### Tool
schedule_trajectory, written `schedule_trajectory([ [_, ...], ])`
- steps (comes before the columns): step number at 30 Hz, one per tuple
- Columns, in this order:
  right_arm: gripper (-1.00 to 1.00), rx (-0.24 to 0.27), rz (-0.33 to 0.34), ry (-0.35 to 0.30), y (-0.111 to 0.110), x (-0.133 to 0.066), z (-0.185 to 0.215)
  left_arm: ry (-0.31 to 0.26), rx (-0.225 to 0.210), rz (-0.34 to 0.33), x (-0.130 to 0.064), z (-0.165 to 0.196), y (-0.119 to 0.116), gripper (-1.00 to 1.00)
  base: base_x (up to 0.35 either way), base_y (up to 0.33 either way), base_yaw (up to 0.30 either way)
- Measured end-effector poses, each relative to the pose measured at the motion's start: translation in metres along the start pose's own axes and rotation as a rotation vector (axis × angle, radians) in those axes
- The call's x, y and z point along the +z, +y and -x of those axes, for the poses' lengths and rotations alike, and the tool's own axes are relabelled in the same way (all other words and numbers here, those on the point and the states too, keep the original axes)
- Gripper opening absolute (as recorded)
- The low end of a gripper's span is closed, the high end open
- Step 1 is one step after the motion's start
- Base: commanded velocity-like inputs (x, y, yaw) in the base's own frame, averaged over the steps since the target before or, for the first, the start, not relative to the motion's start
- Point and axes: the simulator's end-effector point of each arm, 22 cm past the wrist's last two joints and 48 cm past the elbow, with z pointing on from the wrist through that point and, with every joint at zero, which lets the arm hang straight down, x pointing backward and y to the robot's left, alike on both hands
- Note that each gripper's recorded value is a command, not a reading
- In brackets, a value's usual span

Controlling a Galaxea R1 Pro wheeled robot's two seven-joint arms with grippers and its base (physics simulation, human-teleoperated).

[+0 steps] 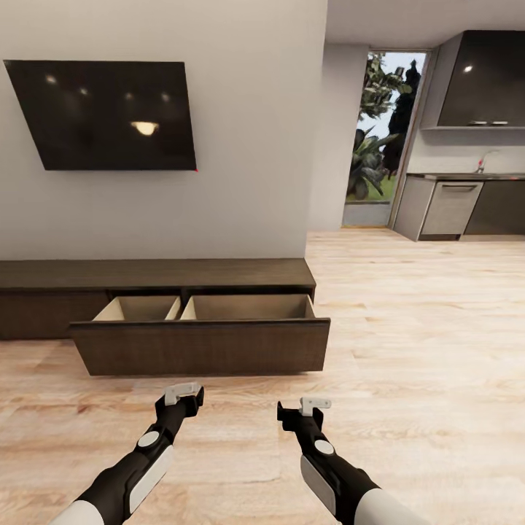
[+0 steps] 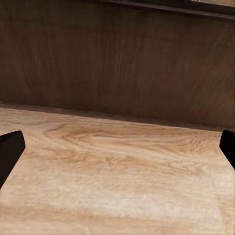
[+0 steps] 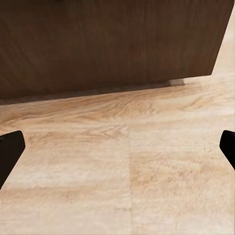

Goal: Place each of the two pumpkins and all three candles from the living room inside a cabinet in the living room (use any cabinet), then make sure every cabinet is closed, and position the cauldron so it is next to a table in the living room.

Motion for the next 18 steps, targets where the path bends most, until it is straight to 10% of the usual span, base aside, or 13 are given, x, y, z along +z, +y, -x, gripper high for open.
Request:
schedule_trajectory([
  [18, 1.0, 0.003, -0.002, 0.002, -0.001, 0.0001, -0.0007, 0.002, 0.001, -0.003, 0.0001, -0.0009, -0.0004, 1.0, 0.286, 0.0, 0.0],
])
